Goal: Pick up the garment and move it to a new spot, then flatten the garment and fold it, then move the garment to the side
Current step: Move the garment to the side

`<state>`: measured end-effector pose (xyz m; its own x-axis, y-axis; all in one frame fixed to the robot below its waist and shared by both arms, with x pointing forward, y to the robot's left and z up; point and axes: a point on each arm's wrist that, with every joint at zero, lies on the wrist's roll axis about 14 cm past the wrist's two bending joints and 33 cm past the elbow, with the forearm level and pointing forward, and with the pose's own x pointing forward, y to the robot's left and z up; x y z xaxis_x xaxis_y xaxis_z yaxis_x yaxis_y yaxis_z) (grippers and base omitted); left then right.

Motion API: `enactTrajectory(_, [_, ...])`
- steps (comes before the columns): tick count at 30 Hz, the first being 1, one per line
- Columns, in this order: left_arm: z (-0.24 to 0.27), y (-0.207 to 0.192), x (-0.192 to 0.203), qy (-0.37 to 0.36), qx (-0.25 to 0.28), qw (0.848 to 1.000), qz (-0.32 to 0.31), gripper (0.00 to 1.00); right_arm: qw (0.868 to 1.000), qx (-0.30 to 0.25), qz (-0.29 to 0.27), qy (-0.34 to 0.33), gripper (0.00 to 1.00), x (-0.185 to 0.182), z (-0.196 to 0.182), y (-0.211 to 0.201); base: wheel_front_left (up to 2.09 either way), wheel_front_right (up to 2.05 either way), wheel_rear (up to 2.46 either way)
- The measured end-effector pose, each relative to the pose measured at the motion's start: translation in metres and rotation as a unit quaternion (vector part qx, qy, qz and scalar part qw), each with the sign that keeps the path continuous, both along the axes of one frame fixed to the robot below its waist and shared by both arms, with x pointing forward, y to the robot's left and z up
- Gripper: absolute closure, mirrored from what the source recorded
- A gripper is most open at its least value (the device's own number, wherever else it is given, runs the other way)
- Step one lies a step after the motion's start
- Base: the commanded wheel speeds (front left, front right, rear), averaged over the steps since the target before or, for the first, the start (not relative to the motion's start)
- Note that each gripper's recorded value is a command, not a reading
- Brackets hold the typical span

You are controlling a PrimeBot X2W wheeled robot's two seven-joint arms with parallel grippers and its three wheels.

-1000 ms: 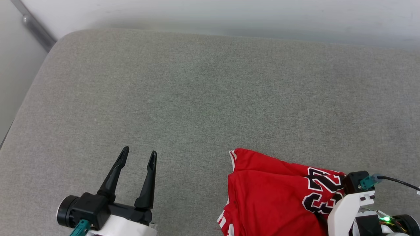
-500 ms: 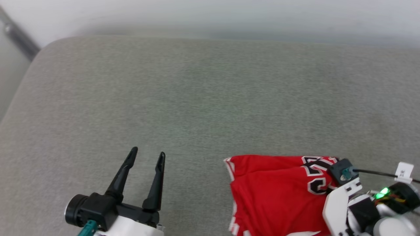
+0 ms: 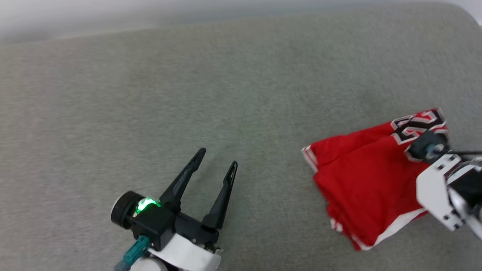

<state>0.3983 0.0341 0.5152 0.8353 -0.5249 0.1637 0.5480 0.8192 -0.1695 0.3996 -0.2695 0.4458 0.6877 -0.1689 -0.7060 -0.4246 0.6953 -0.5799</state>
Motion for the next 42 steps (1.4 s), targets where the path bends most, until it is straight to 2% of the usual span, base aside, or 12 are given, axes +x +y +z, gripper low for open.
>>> enactTrajectory(8, [-0.024, -0.043, 0.028, 0.008, -0.009, 0.997, -0.08, 0.0, 0.994, -0.068, -0.083, 0.003, 1.0, 0.009, -0.002, -0.096, 0.0, 0.0, 0.0])
enactTrajectory(17, [-0.066, -0.068, 0.042, 0.043, -0.024, 0.991, -0.128, 0.0, 0.977, -0.108, -0.183, 0.002, 1.0, 0.01, -0.018, -0.183, 0.0, 0.0, 0.0])
enactTrajectory(27, [-0.097, -0.059, 0.052, 0.07, -0.019, 0.99, -0.121, 0.0, 0.962, -0.14, -0.235, -0.012, 1.0, 0.025, -0.027, -0.232, 0.0, 0.0, 0.0])
enactTrajectory(34, [-0.098, -0.054, 0.054, 0.069, -0.017, 0.991, -0.114, 0.0, 0.952, -0.139, -0.271, -0.012, 1.0, 0.016, -0.033, -0.247, 0.0, 0.0, 0.0])
enactTrajectory(37, [-0.095, -0.052, 0.055, 0.065, -0.015, 0.992, -0.11, 0.0, 0.953, -0.133, -0.273, -0.023, 0.99, 0.017, -0.03, -0.246, 0.0, 0.0, 0.0])
enactTrajectory(38, [-0.093, -0.051, 0.056, 0.063, -0.015, 0.992, -0.109, 0.0, 0.954, -0.13, -0.269, -0.03, 0.02, 0.019, -0.029, -0.244, 0.0, 0.0, 0.0])
enactTrajectory(42, [-0.08, -0.048, 0.058, 0.048, -0.015, 0.994, -0.099, 0.0, 0.957, -0.12, -0.259, -0.06, 0.0, 0.028, -0.014, -0.238, 0.0, 0.0, 0.0])
